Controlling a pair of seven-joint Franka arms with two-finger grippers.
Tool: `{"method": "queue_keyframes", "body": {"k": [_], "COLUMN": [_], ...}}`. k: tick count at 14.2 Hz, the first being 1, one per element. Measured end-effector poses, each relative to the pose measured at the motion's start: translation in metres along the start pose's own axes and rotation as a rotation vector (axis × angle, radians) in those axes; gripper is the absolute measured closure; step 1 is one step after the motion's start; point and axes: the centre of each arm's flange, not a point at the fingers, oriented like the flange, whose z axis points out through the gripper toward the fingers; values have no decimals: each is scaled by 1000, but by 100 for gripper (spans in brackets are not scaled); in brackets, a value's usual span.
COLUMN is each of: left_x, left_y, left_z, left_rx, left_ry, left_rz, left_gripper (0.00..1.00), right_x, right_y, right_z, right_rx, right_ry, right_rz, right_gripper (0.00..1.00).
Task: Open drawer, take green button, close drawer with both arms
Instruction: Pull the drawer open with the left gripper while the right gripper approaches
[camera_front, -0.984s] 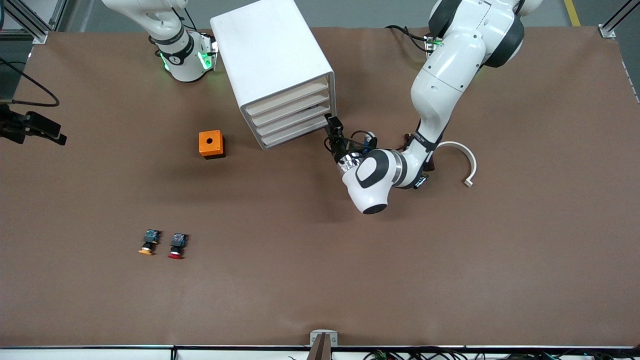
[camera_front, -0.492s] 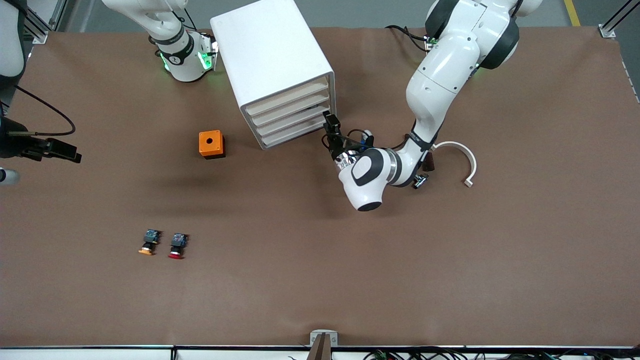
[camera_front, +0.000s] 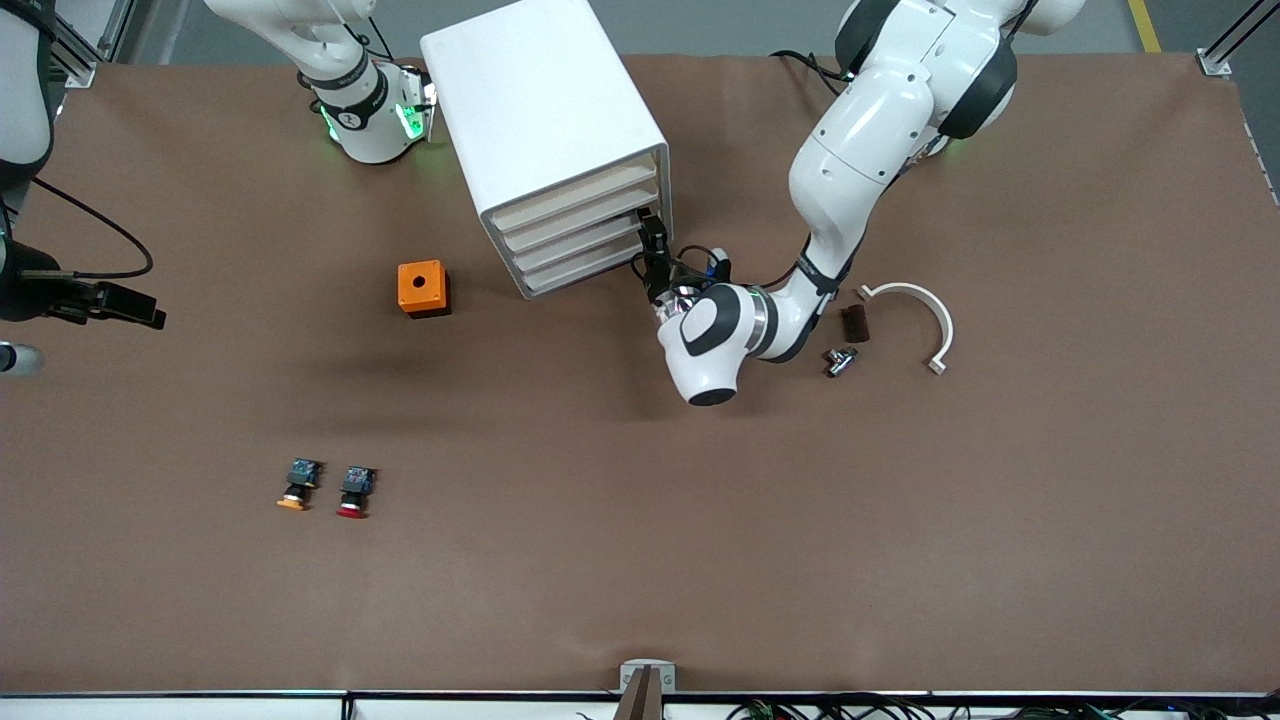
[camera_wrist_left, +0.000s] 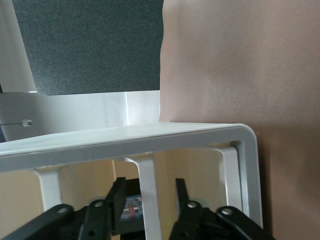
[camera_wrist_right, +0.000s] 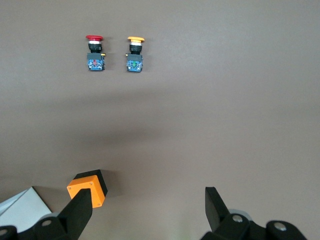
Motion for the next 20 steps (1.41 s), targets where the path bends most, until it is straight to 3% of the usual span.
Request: {"method": "queue_keyframes", "body": {"k": [3,4,12,16,20], "left_x": [-4,-5,-6,-5,9], "left_y": [-1,-1,-1,0,5], "left_z": [10,12,17,14,-18], "left_rx": [2,2,4,3,9], "left_ry": [17,21,29,24,-41], "left_rz": [2,3,-11,-19,-30], "left_gripper": [59,67,91,91,90], "right_x": [-3,-4,-5,-7,-14], "right_y": [-14,-19,-21,-48,-123], "right_z": [3,3,9,10,9], "right_rx": [13,15,52,52,115], "right_ry": [-32,-36,-60,-67,-76], "right_rz": [119,137,177,267,390], "right_gripper": [0,0,0,0,0]}}
